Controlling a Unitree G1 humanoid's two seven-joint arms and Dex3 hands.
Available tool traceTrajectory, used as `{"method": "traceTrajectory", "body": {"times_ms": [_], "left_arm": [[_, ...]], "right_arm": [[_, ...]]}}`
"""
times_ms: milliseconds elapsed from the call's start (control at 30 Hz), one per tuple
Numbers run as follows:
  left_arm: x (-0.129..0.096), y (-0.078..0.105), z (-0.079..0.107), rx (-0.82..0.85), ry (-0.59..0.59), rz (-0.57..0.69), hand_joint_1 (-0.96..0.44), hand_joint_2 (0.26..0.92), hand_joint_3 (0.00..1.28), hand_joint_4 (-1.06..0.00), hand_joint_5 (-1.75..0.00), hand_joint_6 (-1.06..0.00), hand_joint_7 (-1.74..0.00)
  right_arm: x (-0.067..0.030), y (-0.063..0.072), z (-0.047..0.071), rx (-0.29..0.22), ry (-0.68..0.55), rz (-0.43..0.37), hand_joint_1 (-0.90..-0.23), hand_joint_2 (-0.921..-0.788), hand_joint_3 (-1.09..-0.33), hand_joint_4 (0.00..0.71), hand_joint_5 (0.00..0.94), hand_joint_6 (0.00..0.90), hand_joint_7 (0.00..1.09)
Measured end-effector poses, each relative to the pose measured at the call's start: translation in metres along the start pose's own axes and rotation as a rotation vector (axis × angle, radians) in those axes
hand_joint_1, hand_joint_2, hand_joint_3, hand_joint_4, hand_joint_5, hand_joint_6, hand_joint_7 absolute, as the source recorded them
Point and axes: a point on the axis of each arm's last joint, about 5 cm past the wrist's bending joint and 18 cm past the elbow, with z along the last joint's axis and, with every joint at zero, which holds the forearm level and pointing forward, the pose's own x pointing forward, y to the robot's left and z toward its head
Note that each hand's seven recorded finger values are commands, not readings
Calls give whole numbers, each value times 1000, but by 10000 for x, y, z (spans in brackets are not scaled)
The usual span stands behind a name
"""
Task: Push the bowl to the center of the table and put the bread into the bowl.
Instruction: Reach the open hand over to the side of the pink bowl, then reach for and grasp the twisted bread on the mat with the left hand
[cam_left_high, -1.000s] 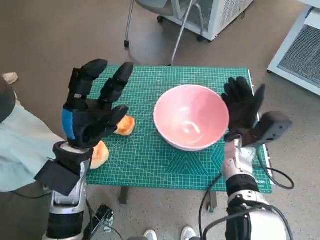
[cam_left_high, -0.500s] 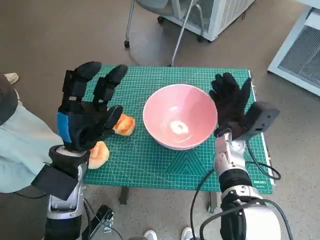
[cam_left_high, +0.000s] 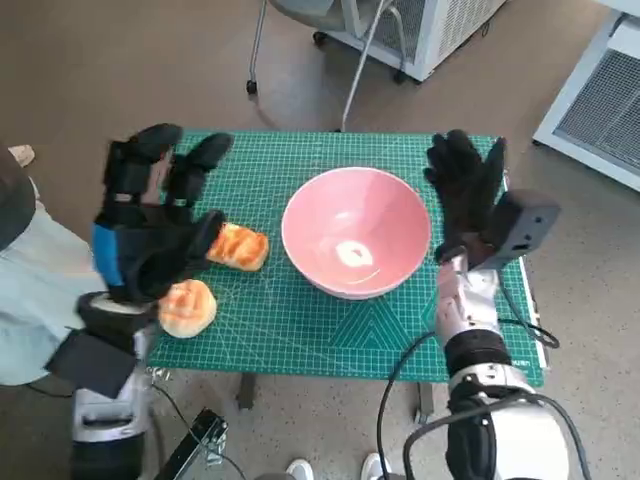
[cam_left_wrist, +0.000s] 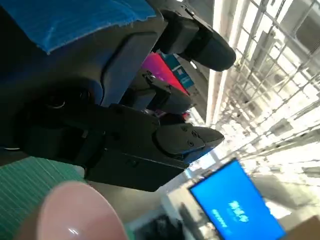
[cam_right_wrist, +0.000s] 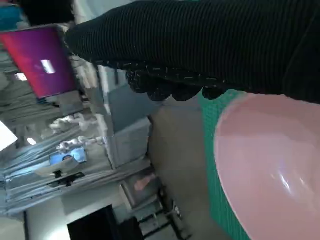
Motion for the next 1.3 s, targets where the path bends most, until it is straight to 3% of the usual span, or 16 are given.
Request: {"method": "traceTrajectory", "body": {"times_ms": [200,300,500,733,967,1100,1300], "left_arm": [[14,333,30,137,87,-107,-3,882,153,-251,-246,-176,-669],[38,498,71,209,155,-189,37,892,98,-253,-123,-199,-561],[135,686,203,311,240,-336,118,866,53,-193,-17,-201,-392],[325,747,376,465,298,-480,152,827,31,-97,-1,-147,-251],[506,608,464,657,372,-633,147,801,20,-10,1,-130,-140],[570,518,457,739,398,-700,139,798,18,-2,1,-136,-127],[675,394,363,860,442,-791,109,797,18,-83,-14,-264,-80]], "right_arm": [[24,-26,165,-129,-206,83,-535,-921,-744,390,22,150,692],[5,-48,239,-207,-324,156,-543,-921,-745,394,21,131,720],[-74,-104,338,-293,-510,286,-542,-921,-746,392,17,112,744],[-154,-85,413,-309,-633,390,-544,-921,-748,395,17,90,790],[-248,-57,416,-297,-678,448,-546,-921,-744,401,19,107,821],[-264,-34,402,-300,-669,477,-550,-921,-743,402,19,108,833],[-269,-36,391,-298,-642,491,-570,-921,-738,405,20,104,846]]}}
